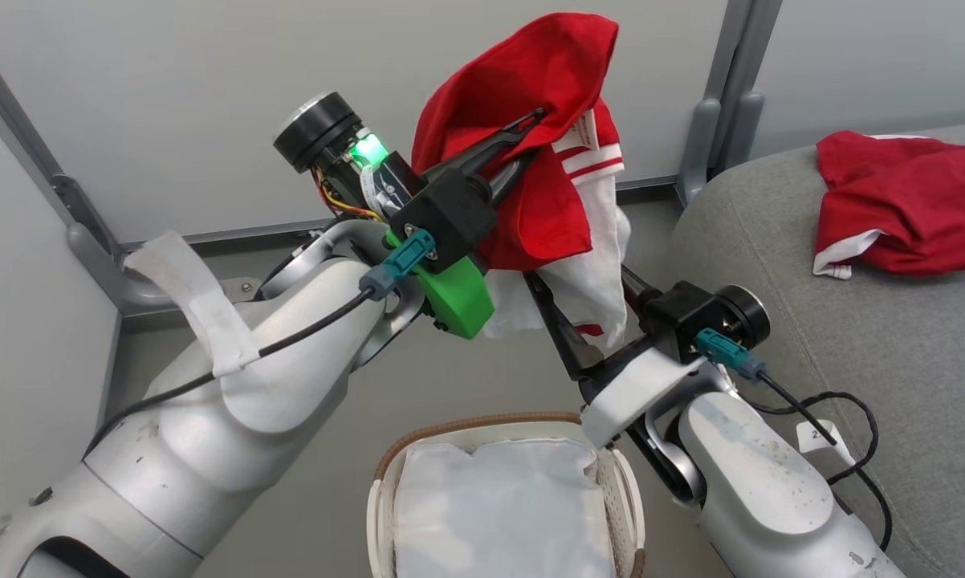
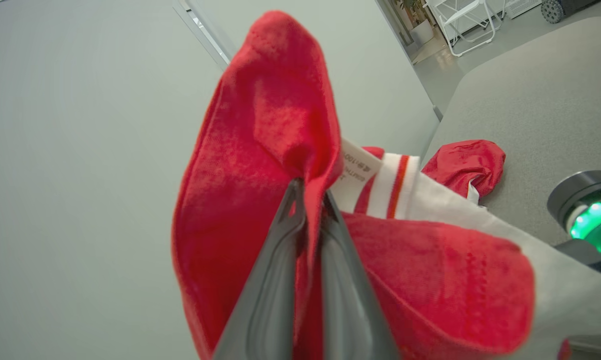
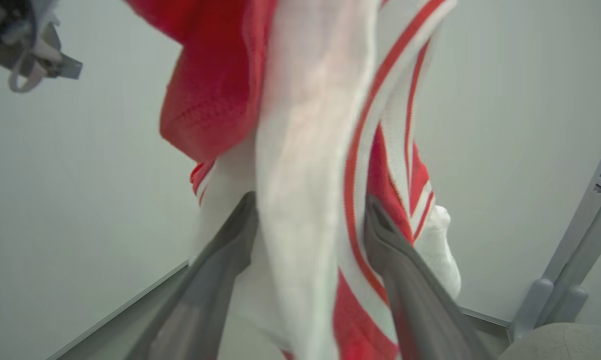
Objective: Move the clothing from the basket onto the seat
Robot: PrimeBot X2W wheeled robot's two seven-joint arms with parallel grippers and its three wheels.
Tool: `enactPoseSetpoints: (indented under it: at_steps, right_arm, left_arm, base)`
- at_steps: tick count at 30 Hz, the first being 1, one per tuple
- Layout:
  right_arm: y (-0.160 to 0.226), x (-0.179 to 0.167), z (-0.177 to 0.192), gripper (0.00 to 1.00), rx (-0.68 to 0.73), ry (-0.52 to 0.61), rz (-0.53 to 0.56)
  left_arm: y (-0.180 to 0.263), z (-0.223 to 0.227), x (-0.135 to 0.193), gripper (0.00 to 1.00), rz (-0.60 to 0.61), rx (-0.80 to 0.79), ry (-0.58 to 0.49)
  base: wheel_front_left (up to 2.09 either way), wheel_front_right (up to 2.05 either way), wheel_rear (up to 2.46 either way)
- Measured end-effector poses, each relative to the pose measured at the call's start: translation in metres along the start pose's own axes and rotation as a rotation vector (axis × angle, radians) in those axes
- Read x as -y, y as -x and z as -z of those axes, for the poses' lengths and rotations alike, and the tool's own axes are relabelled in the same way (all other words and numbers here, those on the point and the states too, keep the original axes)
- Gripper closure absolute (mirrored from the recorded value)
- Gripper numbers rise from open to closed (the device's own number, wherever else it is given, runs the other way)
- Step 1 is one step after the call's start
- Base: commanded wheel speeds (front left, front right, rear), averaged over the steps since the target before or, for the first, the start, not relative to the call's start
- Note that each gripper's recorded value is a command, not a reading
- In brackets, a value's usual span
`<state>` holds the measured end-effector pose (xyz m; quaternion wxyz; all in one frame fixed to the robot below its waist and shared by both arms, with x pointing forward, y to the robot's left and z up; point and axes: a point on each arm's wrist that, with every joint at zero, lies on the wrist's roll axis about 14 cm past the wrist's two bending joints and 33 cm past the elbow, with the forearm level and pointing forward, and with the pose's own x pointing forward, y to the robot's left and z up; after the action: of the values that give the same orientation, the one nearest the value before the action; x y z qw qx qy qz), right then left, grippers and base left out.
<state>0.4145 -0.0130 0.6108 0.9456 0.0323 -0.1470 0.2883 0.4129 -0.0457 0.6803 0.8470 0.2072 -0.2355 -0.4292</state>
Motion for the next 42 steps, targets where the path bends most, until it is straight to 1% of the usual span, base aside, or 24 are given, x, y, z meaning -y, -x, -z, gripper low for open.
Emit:
enactPoseSetpoints:
  at_steps: [2,3,4,5,6,7,13,22,23,24,25,31,33,36,42]
  right_arm:
    - [-0.003,-0.004,0.003,0.0,-0.012,-0.013,-0.014]
    - [-0.004,-0.006,0.005,0.43,-0.019,-0.021,-0.02]
    - [-0.005,-0.008,0.005,0.59,-0.02,-0.029,-0.027]
    - [-0.006,-0.01,0.004,0.84,-0.02,-0.032,-0.031]
    - [-0.007,-0.011,0.004,0.97,-0.019,-0.034,-0.035]
    - [-0.008,-0.012,0.003,1.0,-0.017,-0.034,-0.038]
    - [-0.007,-0.012,-0.001,1.0,-0.008,-0.028,-0.042]
    - [-0.005,-0.007,-0.006,1.0,0.005,-0.025,-0.026]
    - [-0.005,-0.006,-0.006,1.0,0.005,-0.026,-0.023]
    - [-0.005,-0.005,-0.005,1.0,0.004,-0.027,-0.019]
    - [-0.004,-0.003,-0.004,1.0,0.002,-0.029,-0.012]
    - [-0.002,0.011,-0.003,1.0,0.003,-0.029,0.031]
    - [-0.002,0.016,-0.005,1.0,0.01,-0.022,0.047]
    - [0.0,0.025,-0.005,1.0,0.009,-0.012,0.07]
    - [0.002,0.036,-0.002,1.0,0.0,0.007,0.102]
  left_arm:
    - [0.001,-0.005,0.002,1.0,0.003,0.011,0.002]
    - [0.001,-0.007,0.002,1.0,0.002,0.018,0.008]
    - [0.002,-0.009,0.002,1.0,0.001,0.021,0.012]
    - [0.003,-0.01,0.002,1.0,0.0,0.022,0.012]
    - [0.003,-0.01,0.002,1.0,-0.001,0.022,0.014]
    - [0.005,-0.01,0.001,1.0,-0.003,0.019,0.016]
    - [0.017,0.012,0.001,1.0,-0.036,-0.028,0.084]
    - [0.03,0.036,0.002,1.0,-0.074,-0.078,0.159]
    - [0.031,0.038,0.003,0.73,-0.08,-0.081,0.175]
    - [0.032,0.041,0.004,0.23,-0.086,-0.085,0.193]
    - [0.034,0.043,0.005,0.0,-0.091,-0.086,0.209]
    - [0.05,0.065,0.011,0.0,-0.131,-0.133,0.303]
    - [0.055,0.071,0.015,0.0,-0.147,-0.14,0.349]
    - [0.067,0.085,0.034,0.0,-0.148,-0.171,0.416]
    - [0.085,0.102,0.056,0.0,-0.176,-0.214,0.513]
  base:
    - [0.0,0.0,0.0]
    - [0.0,0.0,0.0]
    - [0.0,0.0,0.0]
    - [0.0,0.0,0.0]
    - [0.0,0.0,0.0]
    - [0.0,0.0,0.0]
    - [0.0,0.0,0.0]
    - [0.0,0.0,0.0]
    - [0.0,0.0,0.0]
    - [0.0,0.0,0.0]
    - [0.0,0.0,0.0]
    - [0.0,0.0,0.0]
    - [0.0,0.0,0.0]
    - [0.0,0.0,0.0]
    - [0.0,0.0,0.0]
